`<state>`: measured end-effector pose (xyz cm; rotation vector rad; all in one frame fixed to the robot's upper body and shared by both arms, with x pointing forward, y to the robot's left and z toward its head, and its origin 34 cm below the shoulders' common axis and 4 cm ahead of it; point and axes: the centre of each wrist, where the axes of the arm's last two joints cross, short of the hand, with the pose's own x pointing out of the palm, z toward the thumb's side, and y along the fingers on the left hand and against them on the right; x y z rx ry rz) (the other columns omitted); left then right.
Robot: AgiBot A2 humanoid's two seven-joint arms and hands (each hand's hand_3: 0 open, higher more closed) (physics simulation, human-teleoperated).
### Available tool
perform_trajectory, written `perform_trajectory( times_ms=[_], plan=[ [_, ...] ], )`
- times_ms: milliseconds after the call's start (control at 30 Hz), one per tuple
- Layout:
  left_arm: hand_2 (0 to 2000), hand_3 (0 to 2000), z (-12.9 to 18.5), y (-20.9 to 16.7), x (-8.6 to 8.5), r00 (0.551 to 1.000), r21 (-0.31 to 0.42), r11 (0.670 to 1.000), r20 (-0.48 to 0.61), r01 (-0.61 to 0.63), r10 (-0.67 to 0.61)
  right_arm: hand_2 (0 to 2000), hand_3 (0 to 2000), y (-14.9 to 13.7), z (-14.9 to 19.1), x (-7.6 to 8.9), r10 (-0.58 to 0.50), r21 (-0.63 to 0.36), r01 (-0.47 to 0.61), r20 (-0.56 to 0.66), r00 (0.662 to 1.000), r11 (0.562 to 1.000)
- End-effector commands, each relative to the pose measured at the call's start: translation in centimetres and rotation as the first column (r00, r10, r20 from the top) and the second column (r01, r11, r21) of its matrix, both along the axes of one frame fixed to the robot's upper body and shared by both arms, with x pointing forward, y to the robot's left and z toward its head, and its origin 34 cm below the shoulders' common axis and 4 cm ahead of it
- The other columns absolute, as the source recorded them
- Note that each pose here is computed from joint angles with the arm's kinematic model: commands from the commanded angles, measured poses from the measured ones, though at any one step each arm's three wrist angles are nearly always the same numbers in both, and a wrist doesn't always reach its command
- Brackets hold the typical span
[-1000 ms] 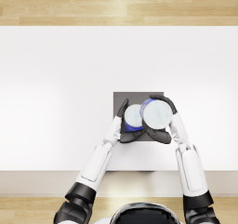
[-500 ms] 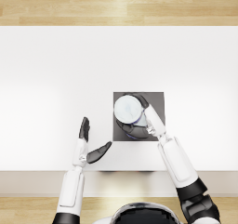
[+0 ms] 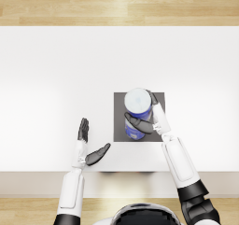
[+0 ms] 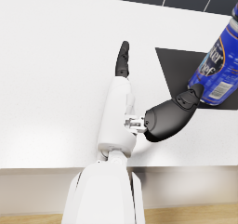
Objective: Pick up the blue can on the left and place it in the middle, then pick up the blue can on the right and place it on top of the can in the middle
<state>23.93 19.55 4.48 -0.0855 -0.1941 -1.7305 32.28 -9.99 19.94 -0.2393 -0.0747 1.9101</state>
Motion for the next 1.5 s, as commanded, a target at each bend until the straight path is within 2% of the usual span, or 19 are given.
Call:
perform_trajectory(
  times_ms=[33,100,200,267,300,467,500,533,600,633,900,967,1000,1067,1100,1167,1333,1400,1500],
  plan=[
    [0,0,-1.3,0.3,-0.7,0.999,0.006,1.000,-0.043,-0.007,0.007,2000,1520,0.2,0.5,0.1,-0.001,0.010,0.000,0.015,1.000,1.000],
    [0,0,-0.1,0.0,0.0,1.000,-0.003,1.000,0.010,-0.006,0.006,2000,1520,0.5,1.4,-0.1,0.011,0.025,-0.012,0.045,0.999,1.000],
    [0,0,-1.5,0.1,-0.8,1.000,0.006,1.000,-0.030,-0.008,0.008,2000,1520,0.4,0.8,0.1,0.007,0.023,-0.007,0.017,1.000,1.000],
    [0,0,-0.2,-0.1,0.0,1.000,-0.001,1.000,0.019,-0.010,0.010,2000,1520,0.4,-0.1,-0.1,0.011,0.013,-0.011,-0.006,1.000,1.000],
    [0,0,-1.6,0.1,-0.8,0.999,0.009,1.000,-0.033,-0.008,0.008,2000,1520,0.3,-0.4,-0.2,0.014,0.012,-0.014,-0.011,1.000,1.000],
    [0,0,-0.2,-0.1,0.0,1.000,0.001,1.000,0.021,-0.010,0.010,2000,1520,0.1,-1.1,-0.1,0.044,0.008,-0.044,-0.023,0.999,0.999],
    [0,0,-0.2,-0.1,0.0,1.000,0.002,1.000,0.020,-0.010,0.010,639,1193,0.0,-1.1,-0.1,0.037,0.012,-0.036,-0.023,0.999,0.999],
    [0,0,-1.4,0.1,-0.9,1.000,0.011,1.000,-0.023,-0.007,0.007,0,867,0.0,-1.1,-0.1,0.028,0.014,-0.028,-0.027,0.999,1.000],
    [0,0,-0.1,-0.1,0.0,1.000,0.005,1.000,0.014,-0.012,0.012,0,213,0.0,-1.0,0.0,0.017,0.017,-0.016,-0.038,0.999,1.000],
    [0,0,-0.1,-0.1,0.0,1.000,0.006,1.000,0.012,-0.013,0.013,0,0,0.0,-1.0,-0.1,0.018,0.018,-0.018,-0.040,0.999,1.000],
    [0,0,-0.1,-0.1,0.0,1.000,0.008,1.000,0.008,-0.015,0.015,0,0,-0.9,-0.7,-0.3,-0.017,0.050,0.019,-0.042,0.999,0.999],
    [0,0,-1.4,0.2,-1.0,0.999,0.017,1.000,-0.038,-0.017,0.018,0,0,-1.3,-0.5,-0.3,-0.026,0.080,0.025,0.011,1.000,0.997],
    [0,0,-0.1,-0.1,0.0,1.000,0.007,1.000,0.009,-0.016,0.016,0,0,-1.4,-0.3,-0.3,-0.028,0.091,0.025,0.034,0.999,0.996],
    [0,0,-0.1,-0.1,0.0,1.000,0.007,1.000,0.008,-0.017,0.017,0,0,-1.7,0.1,-0.1,-0.041,0.111,0.034,0.060,0.997,0.993],
    [0,0,-1.5,0.1,-1.0,0.999,0.018,1.000,-0.044,-0.016,0.017,0,0,-1.9,0.4,-0.1,-0.048,0.122,0.039,0.074,0.996,0.992],
    [0,0,-0.1,-0.1,-0.1,1.000,0.006,1.000,0.013,-0.018,0.018,0,0,-2.3,1.0,-0.3,-0.060,0.142,0.046,0.102,0.993,0.989],
    [0,0,-1.6,-0.1,-1.0,1.000,0.015,1.000,-0.025,-0.009,0.010,0,0,-3.4,4.0,-3.0,-0.079,0.194,0.031,0.246,0.966,0.981],
    [0,0,0.8,0.3,-1.1,0.998,0.010,0.999,0.047,-0.030,0.030,0,0,-4.6,5.8,-4.5,-0.115,0.228,0.040,0.326,0.938,0.973],
    [0,0,10.2,1.0,-0.9,0.969,-0.012,0.996,0.231,-0.089,0.090,0,0,-8.5,8.3,-6.9,-0.262,0.310,0.133,0.423,0.867,0.941]
  ],
)
